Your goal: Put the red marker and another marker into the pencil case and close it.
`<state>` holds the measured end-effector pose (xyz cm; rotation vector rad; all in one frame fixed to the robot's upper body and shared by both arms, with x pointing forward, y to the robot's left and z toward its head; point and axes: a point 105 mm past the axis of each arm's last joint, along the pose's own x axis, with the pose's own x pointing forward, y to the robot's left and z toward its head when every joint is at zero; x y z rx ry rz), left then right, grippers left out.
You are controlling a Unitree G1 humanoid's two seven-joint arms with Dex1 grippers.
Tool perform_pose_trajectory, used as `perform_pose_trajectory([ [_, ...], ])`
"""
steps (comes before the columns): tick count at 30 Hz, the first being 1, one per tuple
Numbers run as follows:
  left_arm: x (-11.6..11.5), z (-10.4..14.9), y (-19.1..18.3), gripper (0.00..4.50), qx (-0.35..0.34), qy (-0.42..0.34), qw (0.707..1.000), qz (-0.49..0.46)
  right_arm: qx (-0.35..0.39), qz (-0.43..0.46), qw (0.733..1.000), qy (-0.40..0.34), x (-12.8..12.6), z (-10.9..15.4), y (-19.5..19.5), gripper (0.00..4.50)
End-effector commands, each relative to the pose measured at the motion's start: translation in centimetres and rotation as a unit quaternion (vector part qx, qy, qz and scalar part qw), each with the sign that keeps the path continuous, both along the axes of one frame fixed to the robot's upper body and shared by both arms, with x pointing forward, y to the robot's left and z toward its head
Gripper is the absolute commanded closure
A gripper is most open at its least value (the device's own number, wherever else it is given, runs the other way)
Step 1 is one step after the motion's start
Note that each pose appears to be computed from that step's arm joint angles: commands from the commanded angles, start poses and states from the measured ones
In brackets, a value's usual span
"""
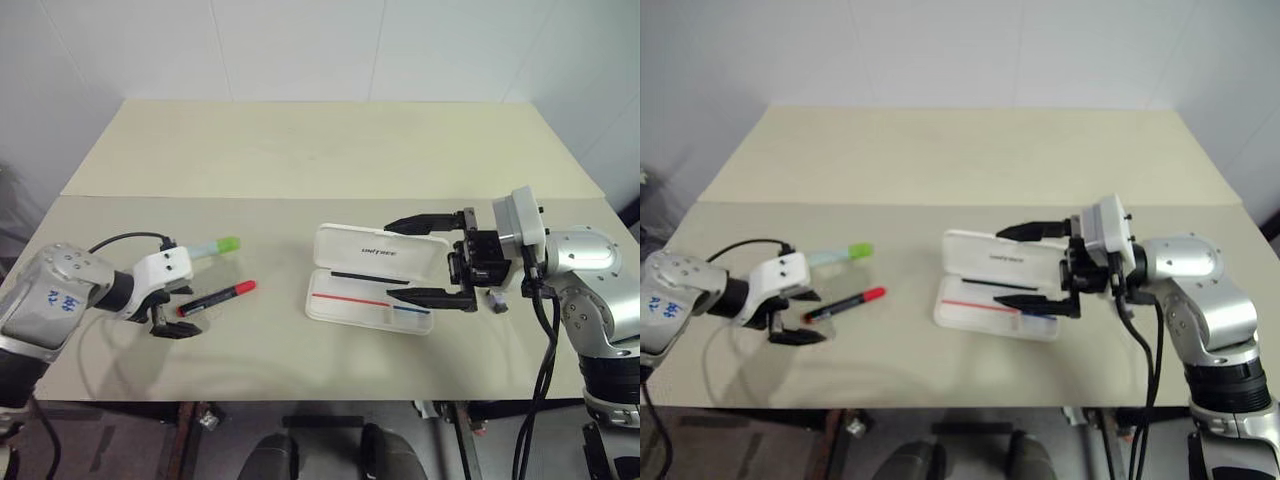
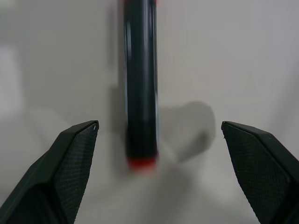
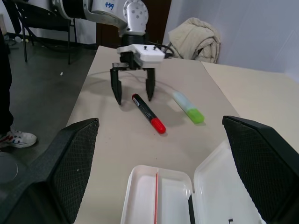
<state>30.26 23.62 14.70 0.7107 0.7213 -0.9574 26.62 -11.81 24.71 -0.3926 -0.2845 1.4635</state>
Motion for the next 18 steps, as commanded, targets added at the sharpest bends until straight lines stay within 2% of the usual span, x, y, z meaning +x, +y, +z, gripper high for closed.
perform_pose_trajectory([
  [1,1.1,-0.8,-1.3,0.02,0.012,-0.011,1.000,-0.020,0.008,-0.002,1.000,-0.022,-0.8,0.7,0.1,0.00],
  [7,1.4,-1.8,-1.0,0.02,0.044,0.000,0.999,-0.031,0.014,-0.023,0.999,-0.022,-1.0,0.7,-0.3,0.00],
  [8,1.3,-1.9,-0.5,0.42,0.057,0.002,0.998,-0.032,0.015,-0.026,0.999,-0.023,-1.0,0.8,-0.4,0.00],
  [10,1.4,-2.1,0.2,0.86,0.075,-0.001,0.997,-0.029,0.016,-0.033,0.999,-0.024,-1.0,0.8,-0.6,0.00],
  [18,0.9,-1.9,-0.4,3.42,0.062,0.003,0.997,-0.037,0.019,-0.043,0.999,-0.026,-0.9,0.7,-0.8,0.00],
])
